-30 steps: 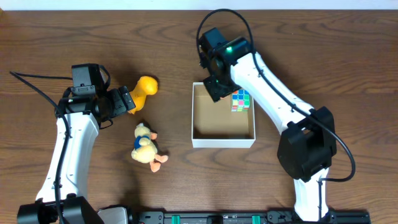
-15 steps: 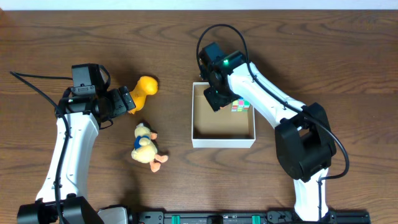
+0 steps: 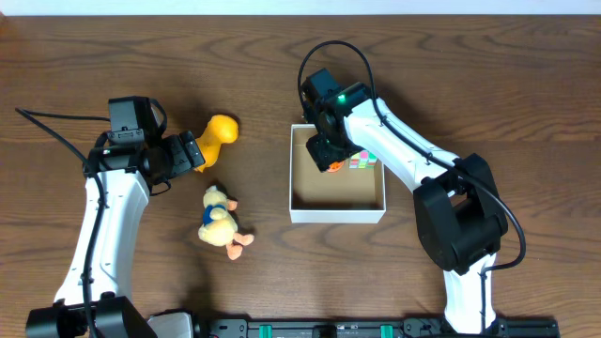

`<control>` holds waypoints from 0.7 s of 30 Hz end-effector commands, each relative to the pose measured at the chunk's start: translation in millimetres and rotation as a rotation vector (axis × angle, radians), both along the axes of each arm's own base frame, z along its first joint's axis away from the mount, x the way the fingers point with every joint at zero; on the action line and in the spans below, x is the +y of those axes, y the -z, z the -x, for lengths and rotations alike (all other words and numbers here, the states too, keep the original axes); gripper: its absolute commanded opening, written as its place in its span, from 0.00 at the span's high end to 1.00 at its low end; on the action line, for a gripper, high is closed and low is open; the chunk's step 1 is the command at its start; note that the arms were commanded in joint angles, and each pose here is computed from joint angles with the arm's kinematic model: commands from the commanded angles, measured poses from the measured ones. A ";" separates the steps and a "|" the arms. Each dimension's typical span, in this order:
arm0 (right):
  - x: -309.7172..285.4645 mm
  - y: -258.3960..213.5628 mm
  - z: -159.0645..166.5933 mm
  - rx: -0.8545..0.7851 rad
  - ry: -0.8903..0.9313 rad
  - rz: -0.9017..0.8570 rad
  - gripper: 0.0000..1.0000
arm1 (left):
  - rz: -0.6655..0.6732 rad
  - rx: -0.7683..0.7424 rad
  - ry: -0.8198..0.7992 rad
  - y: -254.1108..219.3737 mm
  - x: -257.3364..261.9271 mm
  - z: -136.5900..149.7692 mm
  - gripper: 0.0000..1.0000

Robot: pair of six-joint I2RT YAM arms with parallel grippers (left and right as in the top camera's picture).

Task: Pack container
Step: 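Carry the orange part into the box and release it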

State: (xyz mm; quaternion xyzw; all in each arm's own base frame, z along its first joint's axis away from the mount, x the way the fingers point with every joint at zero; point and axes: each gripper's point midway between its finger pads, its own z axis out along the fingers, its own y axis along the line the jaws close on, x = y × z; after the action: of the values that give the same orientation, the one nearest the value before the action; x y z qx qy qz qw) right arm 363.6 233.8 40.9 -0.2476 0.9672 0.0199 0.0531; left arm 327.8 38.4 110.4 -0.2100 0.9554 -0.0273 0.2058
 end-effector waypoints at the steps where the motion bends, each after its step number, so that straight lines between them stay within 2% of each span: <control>1: -2.1 2.6 -2.0 0.001 0.011 0.001 0.34 | 0.001 -0.039 -0.014 -13.6 1.4 -4.6 0.02; 7: 1.6 -4.8 -6.6 -0.020 0.000 -0.014 0.36 | 0.000 -0.039 -0.014 -13.6 1.4 -4.6 0.02; 13: 5.6 -67.0 -17.2 -0.115 0.009 -0.076 0.37 | 0.000 -0.039 -0.014 -13.6 1.4 -4.7 0.02; 17: -34.8 -132.5 -37.7 -0.278 0.233 -0.085 0.36 | 0.000 -0.039 -0.014 -13.6 1.5 -4.7 0.02; 20: -89.6 -171.7 -41.3 -0.336 0.463 -0.114 0.28 | 0.000 -0.039 -0.014 -13.6 1.5 -4.7 0.02; 21: -108.0 -179.4 -40.9 -0.338 0.532 -0.123 0.21 | 0.000 -0.039 -0.014 -13.6 1.5 -4.7 0.01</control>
State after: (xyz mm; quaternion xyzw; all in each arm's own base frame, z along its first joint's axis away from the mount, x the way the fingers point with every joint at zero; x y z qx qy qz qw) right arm 392.2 185.4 168.0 -0.1165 0.9777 0.0309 0.1718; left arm 327.6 38.4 110.3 -0.2101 0.9555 -0.0272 0.2052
